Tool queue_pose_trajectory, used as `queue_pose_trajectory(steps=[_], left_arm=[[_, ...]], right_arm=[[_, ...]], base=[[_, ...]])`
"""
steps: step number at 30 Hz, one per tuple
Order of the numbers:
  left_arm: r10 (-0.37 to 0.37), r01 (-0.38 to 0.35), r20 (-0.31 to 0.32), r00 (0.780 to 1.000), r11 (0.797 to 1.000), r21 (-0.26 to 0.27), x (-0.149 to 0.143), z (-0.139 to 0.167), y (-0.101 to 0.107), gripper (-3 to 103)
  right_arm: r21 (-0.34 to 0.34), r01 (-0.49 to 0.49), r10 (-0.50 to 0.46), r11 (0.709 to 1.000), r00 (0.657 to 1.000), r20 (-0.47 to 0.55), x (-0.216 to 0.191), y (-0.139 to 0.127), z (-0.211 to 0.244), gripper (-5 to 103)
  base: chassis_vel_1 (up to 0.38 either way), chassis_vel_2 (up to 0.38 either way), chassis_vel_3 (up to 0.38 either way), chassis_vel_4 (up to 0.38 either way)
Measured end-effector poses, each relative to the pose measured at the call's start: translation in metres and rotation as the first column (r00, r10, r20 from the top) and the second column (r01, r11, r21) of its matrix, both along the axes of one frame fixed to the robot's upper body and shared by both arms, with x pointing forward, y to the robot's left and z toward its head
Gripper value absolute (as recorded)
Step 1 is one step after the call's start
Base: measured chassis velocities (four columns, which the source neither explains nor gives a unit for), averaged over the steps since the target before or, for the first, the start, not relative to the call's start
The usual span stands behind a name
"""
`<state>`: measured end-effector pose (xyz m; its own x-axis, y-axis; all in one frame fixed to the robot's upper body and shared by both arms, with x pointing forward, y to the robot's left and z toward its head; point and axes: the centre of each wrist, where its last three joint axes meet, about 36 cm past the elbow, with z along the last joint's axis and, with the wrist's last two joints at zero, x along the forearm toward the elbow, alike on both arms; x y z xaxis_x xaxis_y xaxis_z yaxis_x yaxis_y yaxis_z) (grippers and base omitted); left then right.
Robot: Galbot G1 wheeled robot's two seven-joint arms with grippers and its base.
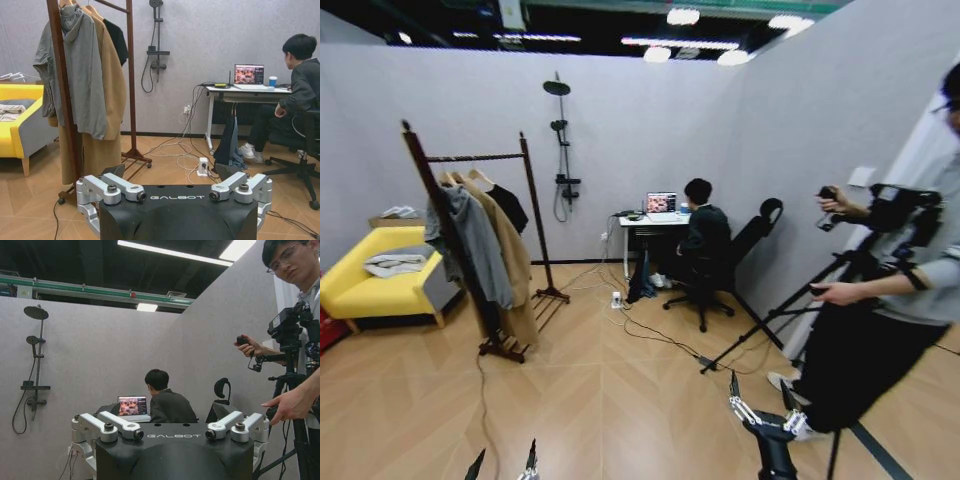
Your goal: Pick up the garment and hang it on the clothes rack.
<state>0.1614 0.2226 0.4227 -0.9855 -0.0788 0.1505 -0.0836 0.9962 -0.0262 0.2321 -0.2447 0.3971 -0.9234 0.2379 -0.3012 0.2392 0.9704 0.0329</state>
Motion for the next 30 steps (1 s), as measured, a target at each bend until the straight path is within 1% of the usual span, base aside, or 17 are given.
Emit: queue_pose_trajectory(steps=[6, 8, 11, 16, 30], left_arm=[[0.000, 0.000, 0.000, 1.000, 1.000, 0.000, 0.000, 0.000, 0.000, 100], [0.000, 0.000, 0.000, 1.000, 1.000, 0.000, 0.000, 0.000, 0.000, 100], [0.000, 0.000, 0.000, 1.000, 1.000, 0.000, 0.000, 0.000, 0.000, 100], [0.000, 0.000, 0.000, 1.000, 1.000, 0.000, 0.000, 0.000, 0.000, 100], [0.001, -0.001, 0.000, 1.000, 1.000, 0.000, 0.000, 0.000, 0.000, 100]], right_arm=[[-0.005, -0.041, 0.041, 0.999, 0.999, -0.030, 0.002, -0.007, 0.009, 100], [-0.013, -0.056, 0.055, 0.998, 0.997, -0.045, 0.006, -0.014, 0.015, 100], [-0.006, -0.069, 0.068, 0.998, 0.996, -0.052, 0.009, -0.018, 0.025, 100], [0.004, -0.087, 0.087, 0.996, 0.995, -0.056, 0.015, -0.021, 0.038, 100], [0.050, -0.125, 0.128, 0.991, 0.990, -0.060, 0.028, -0.018, 0.048, 100]], base=[[-0.045, 0.052, 0.084, -0.025], [0.000, 0.000, 0.000, 0.000], [0.018, -0.002, -0.037, 0.004], [0.007, -0.004, -0.011, 0.003], [0.000, 0.000, 0.000, 0.000]])
